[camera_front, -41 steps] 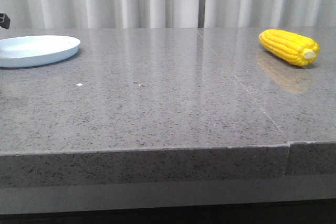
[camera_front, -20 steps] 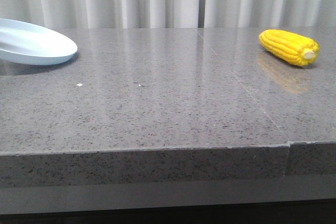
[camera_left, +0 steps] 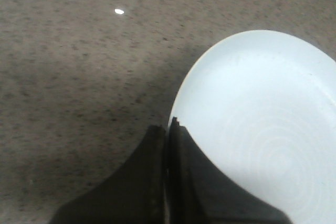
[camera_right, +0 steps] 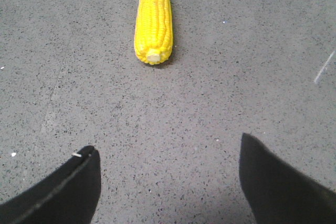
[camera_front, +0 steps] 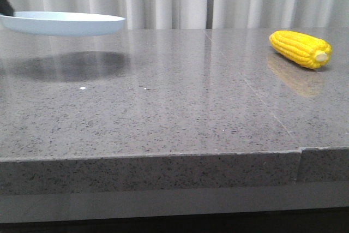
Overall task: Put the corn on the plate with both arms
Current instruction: 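Grip the plate rim with the left gripper and lift it toward the table center, then lower the plate onto the table center and open the left gripper, then withdraw the left gripper upward away from the plate, then lower the right gripper onto the yellow corn cob and close it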
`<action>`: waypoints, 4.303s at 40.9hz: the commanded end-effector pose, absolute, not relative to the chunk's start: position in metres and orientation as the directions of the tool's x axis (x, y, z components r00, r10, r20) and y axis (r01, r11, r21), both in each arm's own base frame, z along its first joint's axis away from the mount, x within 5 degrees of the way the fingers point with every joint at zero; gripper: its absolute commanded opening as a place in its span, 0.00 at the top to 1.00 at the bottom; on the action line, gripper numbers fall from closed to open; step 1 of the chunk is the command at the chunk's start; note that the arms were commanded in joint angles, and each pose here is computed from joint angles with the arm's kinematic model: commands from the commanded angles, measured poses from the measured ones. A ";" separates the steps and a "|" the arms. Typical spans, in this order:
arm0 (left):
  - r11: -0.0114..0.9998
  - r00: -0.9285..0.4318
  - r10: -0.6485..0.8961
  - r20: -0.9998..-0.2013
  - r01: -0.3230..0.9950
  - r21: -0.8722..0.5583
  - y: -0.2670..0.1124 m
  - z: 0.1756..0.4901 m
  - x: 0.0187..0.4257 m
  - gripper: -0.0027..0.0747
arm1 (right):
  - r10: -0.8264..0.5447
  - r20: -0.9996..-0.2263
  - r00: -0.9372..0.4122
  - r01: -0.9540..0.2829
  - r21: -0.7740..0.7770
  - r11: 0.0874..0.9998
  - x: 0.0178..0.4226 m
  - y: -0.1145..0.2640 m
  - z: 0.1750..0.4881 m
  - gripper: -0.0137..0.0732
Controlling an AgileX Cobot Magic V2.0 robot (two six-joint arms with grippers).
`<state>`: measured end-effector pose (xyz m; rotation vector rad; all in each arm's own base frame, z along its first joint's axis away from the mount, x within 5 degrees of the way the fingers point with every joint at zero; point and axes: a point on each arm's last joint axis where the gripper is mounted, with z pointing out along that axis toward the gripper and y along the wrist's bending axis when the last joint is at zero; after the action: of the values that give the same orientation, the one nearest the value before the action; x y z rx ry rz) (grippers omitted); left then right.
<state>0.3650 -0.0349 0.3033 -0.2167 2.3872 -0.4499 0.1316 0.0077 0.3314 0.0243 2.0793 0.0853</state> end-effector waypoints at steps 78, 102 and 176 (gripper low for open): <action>0.902 -0.394 0.077 -0.916 0.420 -0.104 -0.144 0.385 0.315 0.39 | 0.039 -0.912 -0.409 -0.019 0.051 0.999 0.135 0.006 0.345 0.18; 0.868 -0.245 0.197 -0.949 0.493 0.053 -0.083 0.417 0.154 0.45 | 0.039 -0.912 -0.408 -0.019 0.051 0.999 0.135 0.006 0.345 0.18; 0.867 -0.233 0.189 -0.954 0.496 0.051 -0.046 0.393 0.083 0.45 | -0.049 -0.696 -0.716 -0.092 0.025 0.995 0.373 0.034 0.351 0.09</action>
<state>0.0824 -0.0443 0.3795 0.5385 1.9007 -0.2858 0.3615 0.0328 0.3297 -0.0869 2.4871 0.0759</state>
